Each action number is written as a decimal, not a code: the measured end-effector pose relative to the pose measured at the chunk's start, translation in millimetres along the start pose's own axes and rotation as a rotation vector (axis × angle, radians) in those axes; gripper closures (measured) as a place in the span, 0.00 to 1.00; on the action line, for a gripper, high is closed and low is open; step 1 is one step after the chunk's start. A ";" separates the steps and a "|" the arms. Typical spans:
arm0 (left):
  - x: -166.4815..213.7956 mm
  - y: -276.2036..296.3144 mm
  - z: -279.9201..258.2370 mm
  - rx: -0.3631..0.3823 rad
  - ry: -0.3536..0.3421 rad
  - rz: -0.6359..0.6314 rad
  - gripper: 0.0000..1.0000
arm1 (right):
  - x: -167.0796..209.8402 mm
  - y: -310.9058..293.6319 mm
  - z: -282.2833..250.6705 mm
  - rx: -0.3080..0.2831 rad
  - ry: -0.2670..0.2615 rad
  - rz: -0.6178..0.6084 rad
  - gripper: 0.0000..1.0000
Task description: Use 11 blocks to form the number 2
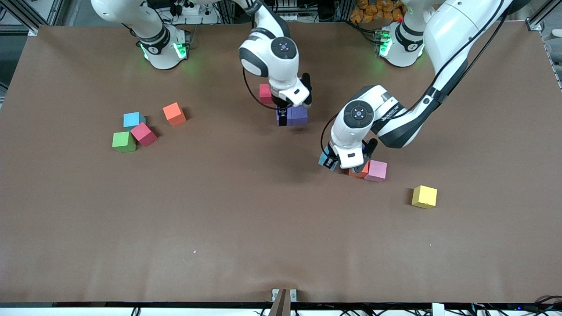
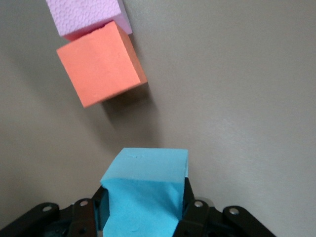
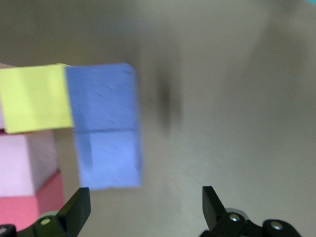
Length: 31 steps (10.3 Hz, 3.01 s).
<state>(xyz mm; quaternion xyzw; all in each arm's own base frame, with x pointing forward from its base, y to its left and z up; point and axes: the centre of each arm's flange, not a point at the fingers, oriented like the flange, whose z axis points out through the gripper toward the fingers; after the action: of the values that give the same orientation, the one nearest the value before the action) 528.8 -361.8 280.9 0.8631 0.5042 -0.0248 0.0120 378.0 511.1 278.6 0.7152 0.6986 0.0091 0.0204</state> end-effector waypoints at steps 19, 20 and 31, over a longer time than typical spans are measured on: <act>-243.5 -7.3 -1.7 0.043 -0.129 -0.496 0.44 | -471.1 229.2 27.9 -0.047 -0.055 0.910 0.00; -250.7 -10.3 2.7 0.041 -0.124 -0.514 0.44 | -486.8 227.2 31.3 -0.036 -0.063 0.964 0.00; -265.5 -40.9 56.6 0.091 -0.107 -0.534 0.44 | -628.1 154.0 40.1 0.238 -0.121 1.376 0.00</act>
<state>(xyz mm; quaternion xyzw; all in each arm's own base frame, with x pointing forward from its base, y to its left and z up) 361.2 -575.3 239.2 0.6967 0.7110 -0.0952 -0.0074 518.6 -121.0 254.6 0.9916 0.0810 -0.0965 -0.0298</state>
